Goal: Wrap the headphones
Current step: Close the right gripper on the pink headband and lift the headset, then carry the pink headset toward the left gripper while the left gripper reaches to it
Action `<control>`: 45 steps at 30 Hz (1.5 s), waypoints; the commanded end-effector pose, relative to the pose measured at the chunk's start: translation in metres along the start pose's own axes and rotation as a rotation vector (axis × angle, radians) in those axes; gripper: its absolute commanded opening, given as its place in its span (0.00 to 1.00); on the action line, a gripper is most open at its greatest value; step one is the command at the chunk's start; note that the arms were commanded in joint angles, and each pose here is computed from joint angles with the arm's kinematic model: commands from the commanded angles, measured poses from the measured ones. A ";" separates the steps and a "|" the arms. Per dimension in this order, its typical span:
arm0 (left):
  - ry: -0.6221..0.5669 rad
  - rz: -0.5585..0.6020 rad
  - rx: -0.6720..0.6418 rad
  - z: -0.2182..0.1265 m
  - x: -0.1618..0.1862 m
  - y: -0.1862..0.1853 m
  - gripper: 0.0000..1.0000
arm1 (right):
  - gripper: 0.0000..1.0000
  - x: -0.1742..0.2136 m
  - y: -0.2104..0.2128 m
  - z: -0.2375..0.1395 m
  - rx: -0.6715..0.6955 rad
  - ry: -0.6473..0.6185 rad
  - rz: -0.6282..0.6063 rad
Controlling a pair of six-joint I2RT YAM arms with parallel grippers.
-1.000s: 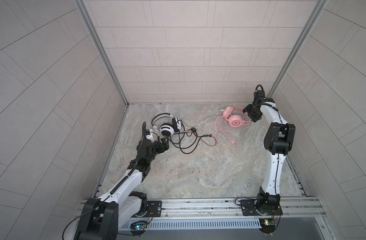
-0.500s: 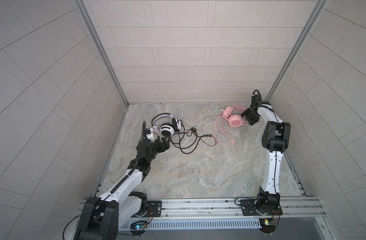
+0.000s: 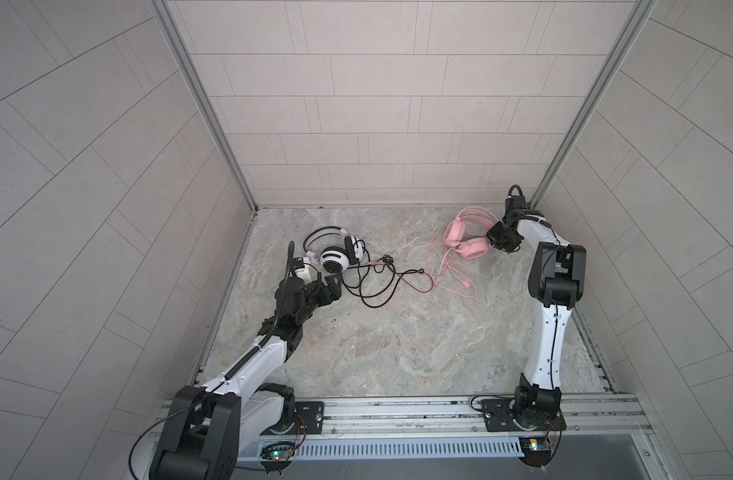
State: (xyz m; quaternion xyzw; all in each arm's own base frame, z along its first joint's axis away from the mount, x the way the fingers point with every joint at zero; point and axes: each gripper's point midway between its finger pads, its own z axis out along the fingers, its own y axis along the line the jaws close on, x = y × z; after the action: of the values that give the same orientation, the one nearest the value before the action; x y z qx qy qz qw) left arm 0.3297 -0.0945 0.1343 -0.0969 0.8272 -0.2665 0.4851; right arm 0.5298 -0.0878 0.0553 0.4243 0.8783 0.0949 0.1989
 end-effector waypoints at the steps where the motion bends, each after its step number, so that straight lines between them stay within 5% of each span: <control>1: -0.035 0.021 0.037 0.000 -0.015 -0.013 0.92 | 0.01 -0.016 0.055 -0.081 -0.232 -0.183 -0.049; 5: -0.045 0.025 0.028 -0.001 -0.016 -0.011 0.92 | 0.01 0.008 0.085 -0.143 -0.370 -0.287 -0.146; 11: -0.063 0.029 0.110 -0.010 -0.026 -0.032 0.92 | 0.02 0.112 0.136 -0.225 -0.612 -0.337 -0.572; 17: -0.104 0.060 0.196 -0.023 -0.034 -0.052 0.92 | 0.04 0.218 0.095 -0.245 -0.439 -0.436 -1.053; 24: -0.105 0.099 0.322 -0.031 -0.049 -0.085 0.92 | 0.02 0.237 0.062 -0.243 -0.396 -0.461 -1.105; 35: 0.414 0.091 0.421 -0.032 -0.037 -0.165 0.92 | 0.01 0.253 0.072 -0.252 -0.221 -0.575 -1.301; 40: 0.505 0.238 0.483 -0.040 -0.001 -0.213 0.94 | 0.01 0.252 0.084 -0.256 -0.189 -0.615 -1.293; 45: 0.586 0.410 0.391 -0.028 0.035 -0.210 0.95 | 0.01 0.276 0.096 -0.263 -0.312 -0.620 -1.297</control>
State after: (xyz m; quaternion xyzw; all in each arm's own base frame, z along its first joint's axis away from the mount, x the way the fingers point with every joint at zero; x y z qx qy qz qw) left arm 0.2675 -0.2822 0.2491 0.2148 0.8440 -0.4009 0.2842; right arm 0.3271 0.1769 0.2209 -0.2235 0.8541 -0.0660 0.4651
